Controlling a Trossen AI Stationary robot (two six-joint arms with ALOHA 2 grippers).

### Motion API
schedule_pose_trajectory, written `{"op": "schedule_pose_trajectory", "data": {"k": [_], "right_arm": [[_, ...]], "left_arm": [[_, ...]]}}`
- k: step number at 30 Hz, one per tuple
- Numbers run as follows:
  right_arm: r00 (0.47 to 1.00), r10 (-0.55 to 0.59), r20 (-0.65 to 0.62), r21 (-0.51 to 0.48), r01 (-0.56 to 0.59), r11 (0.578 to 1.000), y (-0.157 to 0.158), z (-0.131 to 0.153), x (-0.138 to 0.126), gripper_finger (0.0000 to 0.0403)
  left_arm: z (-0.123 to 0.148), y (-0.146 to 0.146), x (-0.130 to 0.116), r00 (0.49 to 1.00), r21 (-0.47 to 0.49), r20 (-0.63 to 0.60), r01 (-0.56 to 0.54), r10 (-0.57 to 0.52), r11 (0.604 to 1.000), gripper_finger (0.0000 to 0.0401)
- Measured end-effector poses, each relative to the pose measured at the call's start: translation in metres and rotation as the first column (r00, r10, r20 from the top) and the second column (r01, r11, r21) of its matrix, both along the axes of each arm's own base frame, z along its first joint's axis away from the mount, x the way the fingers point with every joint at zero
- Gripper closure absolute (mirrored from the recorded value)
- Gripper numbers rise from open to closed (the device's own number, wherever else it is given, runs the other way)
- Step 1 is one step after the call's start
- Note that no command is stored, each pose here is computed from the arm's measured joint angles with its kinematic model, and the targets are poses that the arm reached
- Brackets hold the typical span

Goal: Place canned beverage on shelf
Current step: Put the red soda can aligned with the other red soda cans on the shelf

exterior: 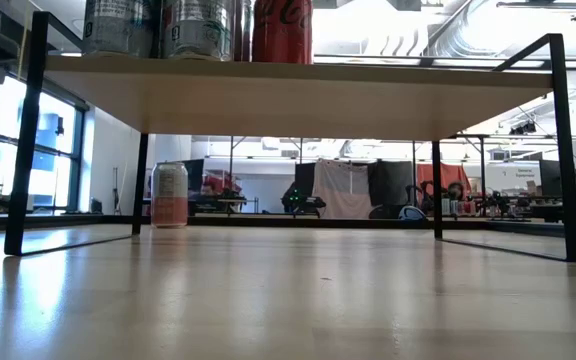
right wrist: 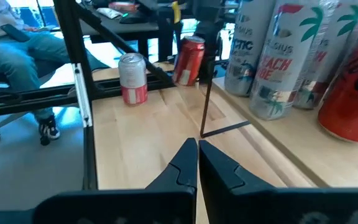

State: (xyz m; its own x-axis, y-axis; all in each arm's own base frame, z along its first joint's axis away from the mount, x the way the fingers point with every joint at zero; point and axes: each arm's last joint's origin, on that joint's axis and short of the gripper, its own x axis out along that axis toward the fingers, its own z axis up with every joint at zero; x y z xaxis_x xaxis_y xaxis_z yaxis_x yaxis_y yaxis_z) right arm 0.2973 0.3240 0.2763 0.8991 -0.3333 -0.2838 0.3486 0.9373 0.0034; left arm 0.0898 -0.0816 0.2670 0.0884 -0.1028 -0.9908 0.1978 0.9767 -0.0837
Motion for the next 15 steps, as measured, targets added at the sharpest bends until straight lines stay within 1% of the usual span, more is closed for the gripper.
{"op": "schedule_pose_trajectory", "data": {"k": [4,6,11,13,15], "right_arm": [[1.000,-0.021,0.008,-0.017,0.021,1.000,-0.003,0.000,0.002,0.0403],[1.000,-0.027,0.008,-0.017,0.027,0.999,-0.005,0.000,0.004,0.0403],[0.999,-0.037,0.005,-0.014,0.037,0.999,-0.009,0.001,0.009,0.0403],[0.999,-0.035,0.001,-0.010,0.035,0.999,-0.010,0.001,0.010,0.0403],[1.000,-0.031,-0.002,-0.009,0.031,0.999,-0.010,0.000,0.010,0.0403]], "left_arm": [[0.002,-0.010,0.004,0.999,-0.059,0.045,-0.017,0.019,0.998,0.0112],[0.008,-0.015,0.006,0.998,-0.073,0.060,-0.001,0.005,0.997,0.0112],[0.023,-0.030,0.013,0.993,-0.041,0.118,0.034,-0.029,0.999,0.0112],[0.025,-0.039,0.017,0.990,-0.020,0.136,0.046,-0.043,0.999,0.0112],[0.025,-0.050,0.023,0.987,-0.021,0.152,0.063,-0.059,0.998,0.0112]]}}
